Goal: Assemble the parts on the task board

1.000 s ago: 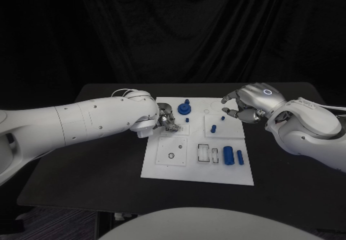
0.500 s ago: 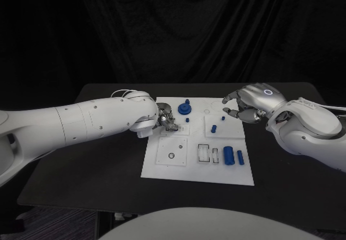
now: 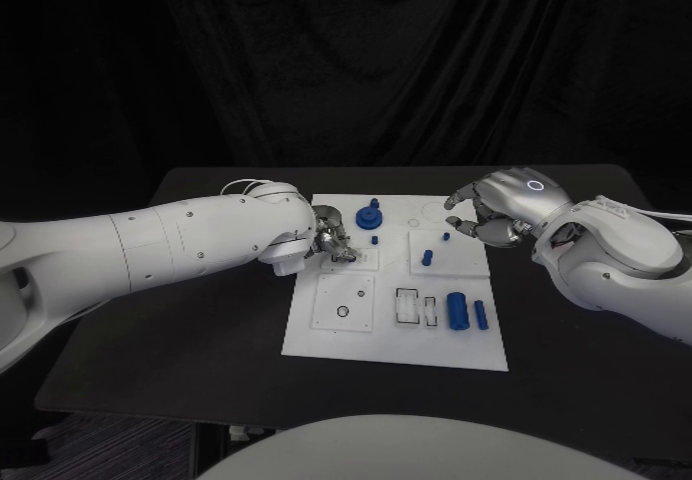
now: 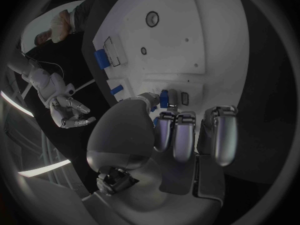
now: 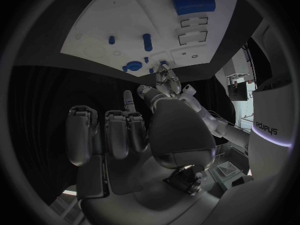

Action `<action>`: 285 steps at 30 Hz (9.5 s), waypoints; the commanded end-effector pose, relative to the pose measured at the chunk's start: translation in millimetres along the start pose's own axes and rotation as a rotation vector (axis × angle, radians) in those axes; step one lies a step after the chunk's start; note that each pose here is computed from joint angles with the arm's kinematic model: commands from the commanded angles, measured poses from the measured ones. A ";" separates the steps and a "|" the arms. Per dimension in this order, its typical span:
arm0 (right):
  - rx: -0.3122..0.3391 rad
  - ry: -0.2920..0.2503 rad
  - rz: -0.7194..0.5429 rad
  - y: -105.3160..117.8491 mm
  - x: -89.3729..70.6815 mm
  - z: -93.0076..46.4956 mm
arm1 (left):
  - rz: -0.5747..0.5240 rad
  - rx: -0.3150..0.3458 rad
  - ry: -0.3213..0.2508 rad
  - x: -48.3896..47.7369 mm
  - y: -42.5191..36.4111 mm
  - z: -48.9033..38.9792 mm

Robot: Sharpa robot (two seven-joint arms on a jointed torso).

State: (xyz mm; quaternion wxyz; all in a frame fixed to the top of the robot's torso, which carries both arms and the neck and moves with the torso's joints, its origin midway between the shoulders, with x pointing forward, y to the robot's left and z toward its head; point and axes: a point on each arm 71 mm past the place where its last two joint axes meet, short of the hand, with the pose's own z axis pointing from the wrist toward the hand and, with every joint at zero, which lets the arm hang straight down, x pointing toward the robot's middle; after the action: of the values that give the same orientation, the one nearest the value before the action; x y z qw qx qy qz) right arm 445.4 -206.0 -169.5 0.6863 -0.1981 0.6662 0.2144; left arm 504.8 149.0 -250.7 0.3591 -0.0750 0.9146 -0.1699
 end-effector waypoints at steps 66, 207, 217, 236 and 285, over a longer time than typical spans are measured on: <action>0.037 0.024 -0.008 -6.2 6.7 -2.8 | -0.027 0.125 -0.140 -7.3 13.2 -14.5; 0.034 0.039 -0.014 -6.9 12.3 2.7 | 0.205 -0.082 -0.050 -66.8 18.9 25.9; 0.034 0.044 -0.016 -6.7 12.8 3.5 | 0.208 -0.075 -0.047 -65.6 16.0 26.5; 0.034 0.058 -0.016 -6.4 15.7 3.2 | 0.206 -0.082 -0.046 -65.0 17.3 27.9; 0.071 0.092 -0.023 -16.7 20.4 -5.2 | -0.121 -0.026 -0.087 -38.6 47.4 -17.0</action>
State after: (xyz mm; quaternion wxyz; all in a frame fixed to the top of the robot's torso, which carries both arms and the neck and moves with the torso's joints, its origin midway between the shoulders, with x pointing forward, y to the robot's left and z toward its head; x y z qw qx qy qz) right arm 450.7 -220.2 -188.8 0.6651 -0.1943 0.6971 0.1841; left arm 521.7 207.4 -233.2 0.3890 -0.0877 0.9004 -0.1738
